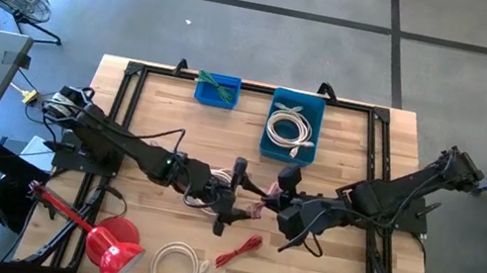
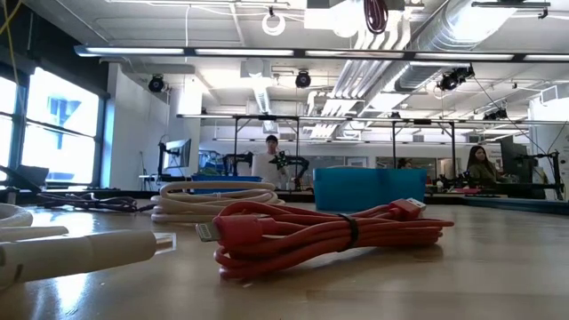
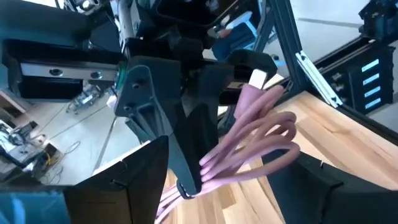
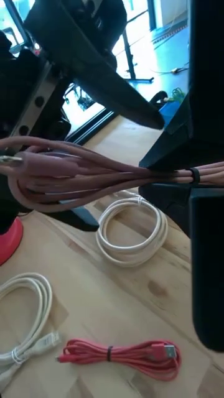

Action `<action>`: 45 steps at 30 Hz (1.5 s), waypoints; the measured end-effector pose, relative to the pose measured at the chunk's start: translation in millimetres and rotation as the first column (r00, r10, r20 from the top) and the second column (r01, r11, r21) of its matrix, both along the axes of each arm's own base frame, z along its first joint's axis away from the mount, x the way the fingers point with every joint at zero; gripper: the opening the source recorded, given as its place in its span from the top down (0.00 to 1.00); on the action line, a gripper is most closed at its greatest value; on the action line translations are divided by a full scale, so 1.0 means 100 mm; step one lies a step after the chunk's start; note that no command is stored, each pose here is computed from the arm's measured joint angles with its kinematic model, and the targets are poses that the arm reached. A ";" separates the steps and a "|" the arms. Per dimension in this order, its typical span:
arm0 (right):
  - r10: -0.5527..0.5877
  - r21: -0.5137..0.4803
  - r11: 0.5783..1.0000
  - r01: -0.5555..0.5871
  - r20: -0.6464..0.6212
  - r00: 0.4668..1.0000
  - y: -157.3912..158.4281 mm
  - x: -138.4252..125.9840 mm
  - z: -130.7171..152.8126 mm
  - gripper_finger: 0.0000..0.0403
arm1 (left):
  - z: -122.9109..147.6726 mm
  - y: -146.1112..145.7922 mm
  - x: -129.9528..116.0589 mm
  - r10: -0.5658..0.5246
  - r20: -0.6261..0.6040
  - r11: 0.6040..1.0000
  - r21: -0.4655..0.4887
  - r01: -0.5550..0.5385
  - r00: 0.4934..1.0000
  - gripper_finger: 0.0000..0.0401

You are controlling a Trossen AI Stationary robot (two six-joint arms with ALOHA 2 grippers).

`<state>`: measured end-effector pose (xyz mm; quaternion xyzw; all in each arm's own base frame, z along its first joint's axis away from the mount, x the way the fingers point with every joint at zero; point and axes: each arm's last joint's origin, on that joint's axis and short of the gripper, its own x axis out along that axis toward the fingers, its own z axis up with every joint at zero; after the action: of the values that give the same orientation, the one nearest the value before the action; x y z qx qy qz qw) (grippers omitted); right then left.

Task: Pick & Place USB Port
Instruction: Put the pink charger cable into the blue bin

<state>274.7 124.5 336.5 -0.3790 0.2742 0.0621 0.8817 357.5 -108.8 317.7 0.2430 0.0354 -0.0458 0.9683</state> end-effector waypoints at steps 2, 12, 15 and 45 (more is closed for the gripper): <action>0.000 0.001 1.000 0.000 0.001 1.000 0.00 0.00 0.00 0.96 | 0.01 0.00 0.00 0.000 0.008 1.000 -0.002 0.000 1.000 0.42; -0.017 0.070 0.997 0.018 -0.014 1.000 -0.07 0.03 -0.01 0.89 | 0.01 0.00 0.00 0.008 0.013 1.000 -0.003 -0.008 1.000 0.93; -0.028 0.099 0.995 0.030 -0.018 0.999 -0.08 0.03 -0.01 0.88 | 0.00 0.01 0.00 0.039 0.008 0.999 0.005 -0.039 0.999 0.93; -0.477 0.027 0.857 0.515 -0.338 0.811 -0.22 -0.66 -0.18 0.59 | 1.33 1.45 -0.51 0.858 -0.252 0.506 0.564 -0.652 0.448 0.96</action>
<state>208.9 102.0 318.3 -0.2266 0.4984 -0.0936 0.8316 306.9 36.7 450.6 0.3637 0.4019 0.3472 0.7652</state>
